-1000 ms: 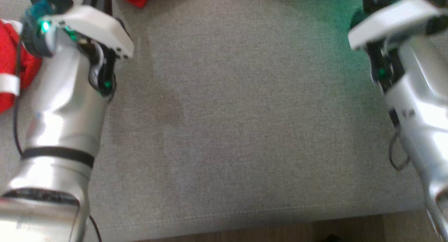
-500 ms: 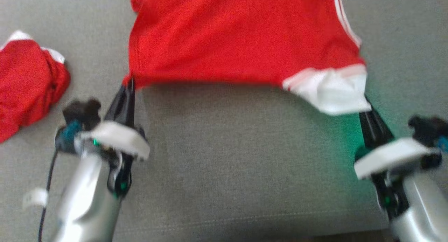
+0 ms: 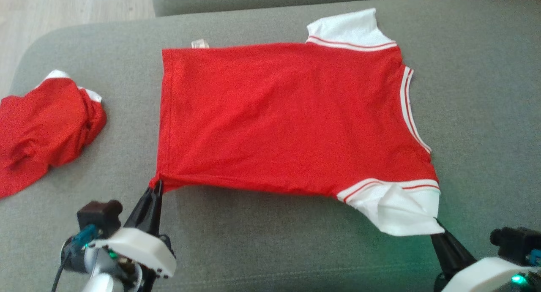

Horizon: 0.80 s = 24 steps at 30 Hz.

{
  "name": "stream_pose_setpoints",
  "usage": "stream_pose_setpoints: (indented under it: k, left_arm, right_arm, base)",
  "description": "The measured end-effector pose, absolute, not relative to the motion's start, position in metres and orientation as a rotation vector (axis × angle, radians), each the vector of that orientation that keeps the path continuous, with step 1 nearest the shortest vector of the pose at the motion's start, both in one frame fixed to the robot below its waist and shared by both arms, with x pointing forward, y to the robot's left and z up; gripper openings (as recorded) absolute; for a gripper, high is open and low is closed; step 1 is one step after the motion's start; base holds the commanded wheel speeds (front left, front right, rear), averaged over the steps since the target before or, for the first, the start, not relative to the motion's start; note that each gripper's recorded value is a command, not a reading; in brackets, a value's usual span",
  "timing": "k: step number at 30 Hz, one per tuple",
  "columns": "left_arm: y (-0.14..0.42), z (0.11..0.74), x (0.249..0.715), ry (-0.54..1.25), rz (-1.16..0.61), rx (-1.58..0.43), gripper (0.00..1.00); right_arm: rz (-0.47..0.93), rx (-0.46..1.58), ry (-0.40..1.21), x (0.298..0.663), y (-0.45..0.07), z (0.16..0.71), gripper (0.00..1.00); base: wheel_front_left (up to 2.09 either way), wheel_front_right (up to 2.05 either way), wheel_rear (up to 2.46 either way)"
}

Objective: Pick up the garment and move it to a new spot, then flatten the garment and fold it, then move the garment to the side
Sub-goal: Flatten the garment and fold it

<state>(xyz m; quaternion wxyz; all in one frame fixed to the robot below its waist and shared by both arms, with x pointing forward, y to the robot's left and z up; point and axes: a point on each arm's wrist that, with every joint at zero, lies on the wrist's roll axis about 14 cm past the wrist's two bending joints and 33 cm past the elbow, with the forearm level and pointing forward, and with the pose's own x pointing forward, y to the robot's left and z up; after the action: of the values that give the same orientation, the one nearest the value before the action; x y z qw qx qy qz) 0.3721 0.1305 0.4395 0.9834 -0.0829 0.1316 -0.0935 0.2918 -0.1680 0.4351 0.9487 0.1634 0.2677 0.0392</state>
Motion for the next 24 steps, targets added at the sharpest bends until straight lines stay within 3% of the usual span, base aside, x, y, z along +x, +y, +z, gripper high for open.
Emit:
stream_pose_setpoints:
  k: [11,24]
  left_arm:
    - [0.134,0.438,0.358,0.338,-0.183,-0.179,0.00]
    - [0.131,0.418,0.418,0.410,-0.248,-0.184,0.00]
  right_arm:
    - [0.085,0.300,0.554,0.296,-0.171,0.444,0.00]
    - [0.225,0.079,0.445,0.425,-0.176,0.447,0.00]
  base:
    - [0.00,0.00,0.00]
    - [0.00,0.00,0.00]
